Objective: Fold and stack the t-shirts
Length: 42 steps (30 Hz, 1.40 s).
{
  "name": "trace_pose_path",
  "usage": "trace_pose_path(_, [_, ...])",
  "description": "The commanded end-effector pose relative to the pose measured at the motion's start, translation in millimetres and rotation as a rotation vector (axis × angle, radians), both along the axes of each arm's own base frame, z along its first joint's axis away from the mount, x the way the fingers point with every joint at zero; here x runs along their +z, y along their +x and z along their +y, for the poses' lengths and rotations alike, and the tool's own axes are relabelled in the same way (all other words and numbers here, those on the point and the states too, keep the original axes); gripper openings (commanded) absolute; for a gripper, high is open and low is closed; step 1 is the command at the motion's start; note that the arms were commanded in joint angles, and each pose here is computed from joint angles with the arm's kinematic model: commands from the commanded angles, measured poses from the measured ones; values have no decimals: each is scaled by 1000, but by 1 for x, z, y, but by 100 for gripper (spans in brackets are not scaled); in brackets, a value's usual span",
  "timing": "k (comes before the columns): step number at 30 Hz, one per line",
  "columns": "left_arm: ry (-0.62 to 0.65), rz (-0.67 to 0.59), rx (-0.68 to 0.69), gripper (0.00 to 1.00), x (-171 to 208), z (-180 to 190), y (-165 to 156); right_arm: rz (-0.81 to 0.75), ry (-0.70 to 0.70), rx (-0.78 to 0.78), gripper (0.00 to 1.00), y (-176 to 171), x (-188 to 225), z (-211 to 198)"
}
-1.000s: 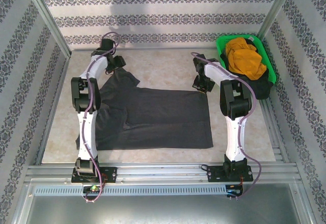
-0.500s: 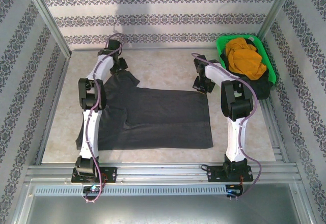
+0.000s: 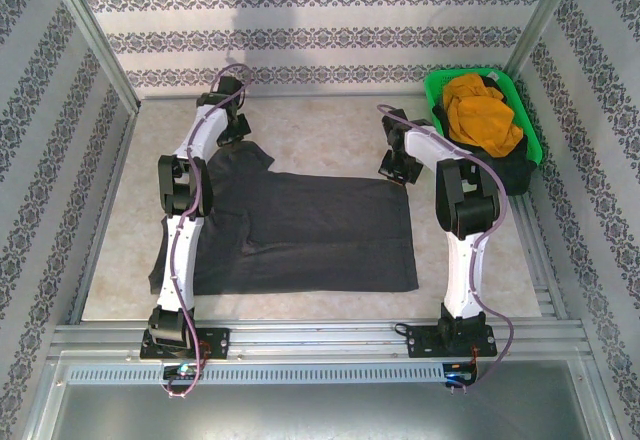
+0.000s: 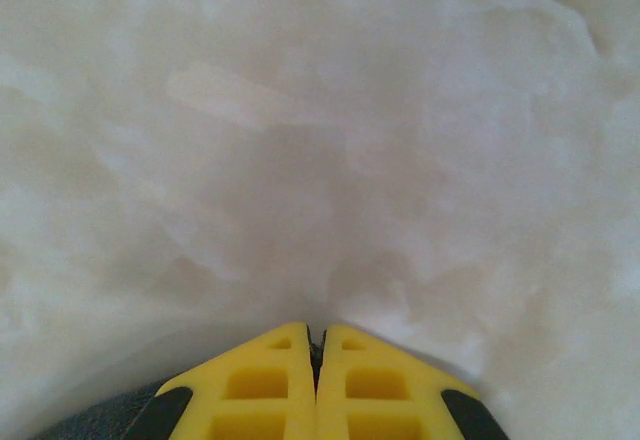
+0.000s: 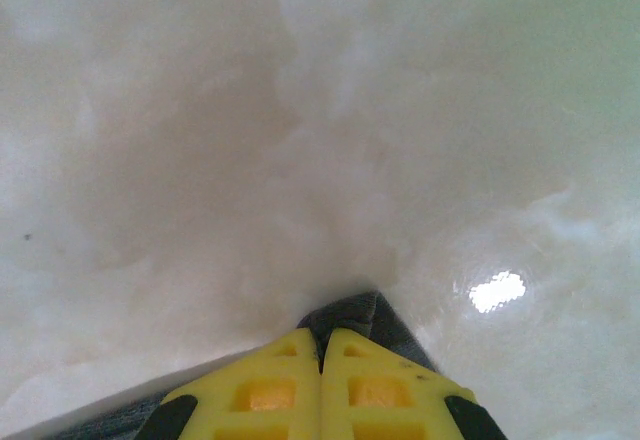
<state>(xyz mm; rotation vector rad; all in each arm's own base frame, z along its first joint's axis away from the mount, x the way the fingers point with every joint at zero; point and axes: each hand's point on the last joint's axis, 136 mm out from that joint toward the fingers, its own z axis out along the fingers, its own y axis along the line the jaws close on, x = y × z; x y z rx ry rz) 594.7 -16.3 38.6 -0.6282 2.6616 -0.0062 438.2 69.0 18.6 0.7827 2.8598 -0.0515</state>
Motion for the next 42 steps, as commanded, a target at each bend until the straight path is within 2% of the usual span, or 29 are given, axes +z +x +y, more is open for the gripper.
trace_pose_path(1, [64,-18,21,0,34,15,-6,-10,36,35,0,-5,6,5])
trace_pose_path(7, [27,-94,34,0,77,11,-14,-43,54,71,0,0,16,8])
trace_pose_path(16, [-52,-182,79,0,114,22,-52,-80,69,105,0,2,33,4])
trace_pose_path(26, [-173,-244,153,0,130,38,-108,-123,68,151,0,0,52,2])
trace_pose_path(34, [-225,-226,245,0,134,35,-168,-143,98,164,0,-14,61,9])
trace_pose_path(42, [-163,-181,403,0,137,49,-254,-162,99,163,0,-35,69,10])
